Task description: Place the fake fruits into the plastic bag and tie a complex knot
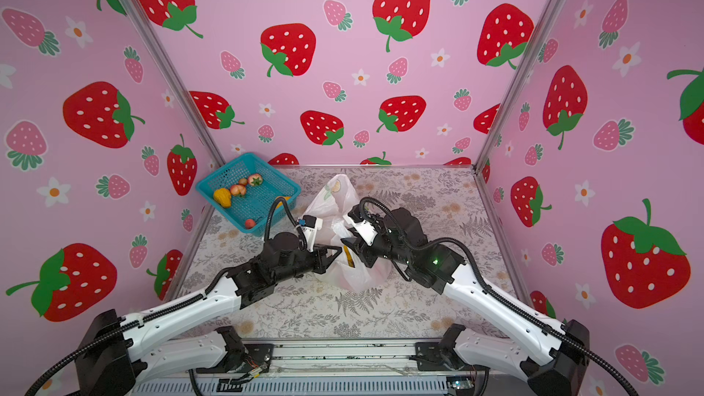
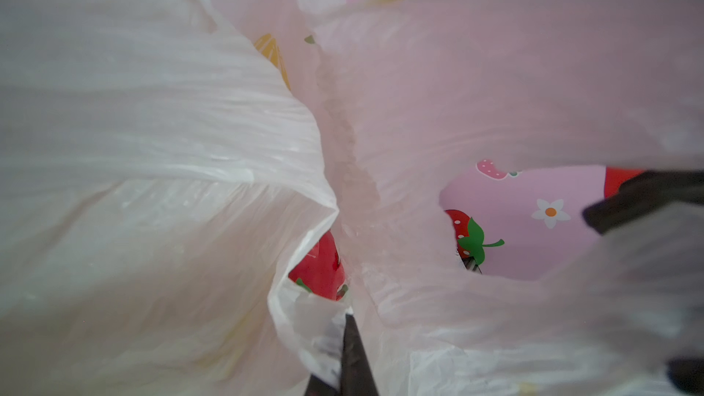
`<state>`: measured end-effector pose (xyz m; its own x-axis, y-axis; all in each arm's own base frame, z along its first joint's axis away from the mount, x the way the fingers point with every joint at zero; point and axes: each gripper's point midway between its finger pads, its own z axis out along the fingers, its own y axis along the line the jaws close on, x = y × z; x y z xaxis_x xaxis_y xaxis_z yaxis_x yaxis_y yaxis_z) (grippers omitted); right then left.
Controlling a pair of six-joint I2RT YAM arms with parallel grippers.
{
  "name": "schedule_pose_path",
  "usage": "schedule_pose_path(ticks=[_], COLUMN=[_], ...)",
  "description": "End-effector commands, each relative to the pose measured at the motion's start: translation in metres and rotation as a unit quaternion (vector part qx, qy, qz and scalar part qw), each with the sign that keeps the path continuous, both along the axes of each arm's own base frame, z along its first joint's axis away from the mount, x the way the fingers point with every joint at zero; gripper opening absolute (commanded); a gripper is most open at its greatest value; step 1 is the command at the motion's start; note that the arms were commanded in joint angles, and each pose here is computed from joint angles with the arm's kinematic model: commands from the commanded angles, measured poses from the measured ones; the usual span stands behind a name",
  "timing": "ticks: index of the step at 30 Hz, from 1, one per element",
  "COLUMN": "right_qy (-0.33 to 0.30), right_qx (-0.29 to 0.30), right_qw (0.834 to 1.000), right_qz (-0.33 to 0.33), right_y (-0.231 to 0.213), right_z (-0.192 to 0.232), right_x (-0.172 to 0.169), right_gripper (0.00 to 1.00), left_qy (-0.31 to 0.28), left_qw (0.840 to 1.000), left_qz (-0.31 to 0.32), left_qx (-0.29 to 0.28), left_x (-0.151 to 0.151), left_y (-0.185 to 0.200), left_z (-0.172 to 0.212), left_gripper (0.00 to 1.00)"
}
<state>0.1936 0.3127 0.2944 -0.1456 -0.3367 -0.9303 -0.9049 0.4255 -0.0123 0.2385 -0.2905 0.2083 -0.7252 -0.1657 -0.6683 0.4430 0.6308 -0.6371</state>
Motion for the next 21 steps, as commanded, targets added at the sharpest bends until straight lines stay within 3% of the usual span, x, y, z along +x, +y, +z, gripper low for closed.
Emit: schedule_pose_path(ticks=[1,3,5,9,15,19,21], right_qy=[-0.024,-0.018,-0.012,0.001,0.015,0.011,0.010], right_qx=[0.019,0.026,0.036,0.063,0.089,0.083,0.082], right_qw=[0.997,0.993,0.987,0.978,0.975,0.974,0.975], right_qz=[-0.075,-0.117,-0.158,-0.197,-0.205,-0.209,-0.208], right_y=[-0.018,-0.032,-0.047,-0.072,-0.085,-0.086,-0.086], right_z=[0.015,0.017,0.019,0.028,0.036,0.032,0.029], right_x=[0.022,0.036,0.050,0.070,0.087,0.091,0.092], right_gripper=[0.13,0.04,0.03,0.03,0.04,0.04,0.04], left_qy=[-0.013,-0.020,-0.034,-0.070,-0.106,-0.105,-0.083], left_qw=[1.000,1.000,0.999,0.997,0.990,0.986,0.984], left_qz=[0.018,0.019,0.022,0.028,0.069,0.124,0.159], left_qx=[-0.006,-0.005,0.001,0.021,0.056,0.032,0.019], left_x=[0.007,0.006,0.005,0.001,0.002,0.013,0.024], left_y=[0.004,0.007,0.014,0.032,0.080,0.119,0.137], left_z=[0.014,0.017,0.023,0.037,0.066,0.088,0.093], left_gripper=[0.01,0.13,0.26,0.44,0.58,0.75,0.78])
